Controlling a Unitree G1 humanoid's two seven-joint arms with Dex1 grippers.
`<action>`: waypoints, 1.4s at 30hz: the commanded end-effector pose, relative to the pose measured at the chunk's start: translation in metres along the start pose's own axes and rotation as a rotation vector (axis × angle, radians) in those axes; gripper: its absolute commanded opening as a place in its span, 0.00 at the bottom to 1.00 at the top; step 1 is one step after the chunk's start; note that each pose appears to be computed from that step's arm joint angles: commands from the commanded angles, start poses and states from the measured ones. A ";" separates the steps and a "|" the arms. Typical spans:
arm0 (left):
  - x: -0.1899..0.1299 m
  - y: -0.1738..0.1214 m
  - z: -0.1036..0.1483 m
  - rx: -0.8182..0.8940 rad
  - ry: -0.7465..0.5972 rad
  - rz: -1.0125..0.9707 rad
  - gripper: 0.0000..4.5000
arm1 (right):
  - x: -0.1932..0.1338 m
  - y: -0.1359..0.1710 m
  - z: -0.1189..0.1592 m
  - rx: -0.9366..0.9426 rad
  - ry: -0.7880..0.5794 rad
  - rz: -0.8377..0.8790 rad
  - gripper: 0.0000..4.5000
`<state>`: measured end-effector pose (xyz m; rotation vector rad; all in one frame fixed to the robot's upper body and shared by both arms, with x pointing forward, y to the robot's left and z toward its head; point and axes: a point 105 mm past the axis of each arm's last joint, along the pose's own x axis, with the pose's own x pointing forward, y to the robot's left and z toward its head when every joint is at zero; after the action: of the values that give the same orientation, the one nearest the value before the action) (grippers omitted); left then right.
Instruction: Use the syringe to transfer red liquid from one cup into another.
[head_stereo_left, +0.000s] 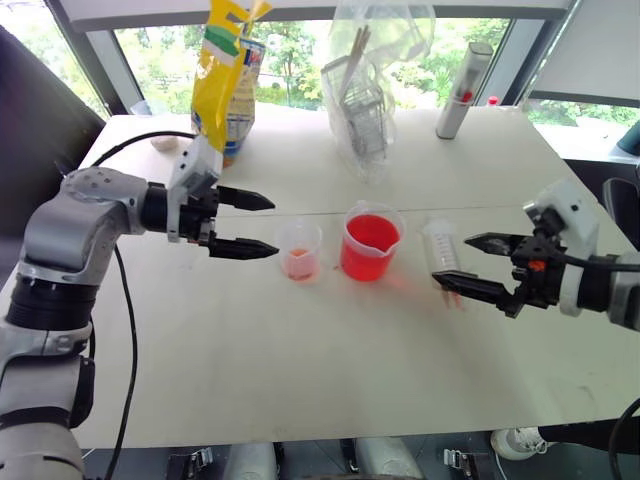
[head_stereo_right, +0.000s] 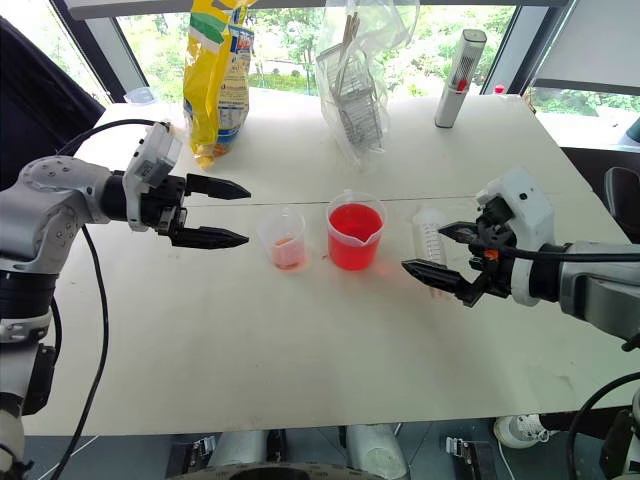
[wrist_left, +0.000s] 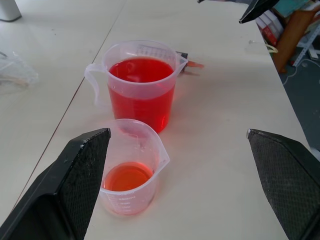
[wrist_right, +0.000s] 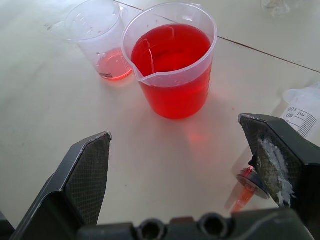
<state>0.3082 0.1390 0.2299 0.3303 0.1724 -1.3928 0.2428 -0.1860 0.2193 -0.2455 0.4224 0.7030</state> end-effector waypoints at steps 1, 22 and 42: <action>-0.003 -0.001 0.013 0.045 -0.024 -0.003 1.00 | -0.003 0.001 0.011 -0.039 -0.042 -0.006 0.99; 0.008 0.005 0.018 0.083 -0.047 -0.037 1.00 | 0.000 -0.024 -0.003 0.104 0.112 -0.088 0.99; 0.018 0.004 0.016 0.115 -0.056 -0.035 1.00 | 0.087 -0.117 -0.026 0.486 0.510 -0.322 0.99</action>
<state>0.3175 0.1171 0.2306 0.3560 0.0973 -1.4534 0.3663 -0.2301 0.1539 -0.0099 1.0395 0.2024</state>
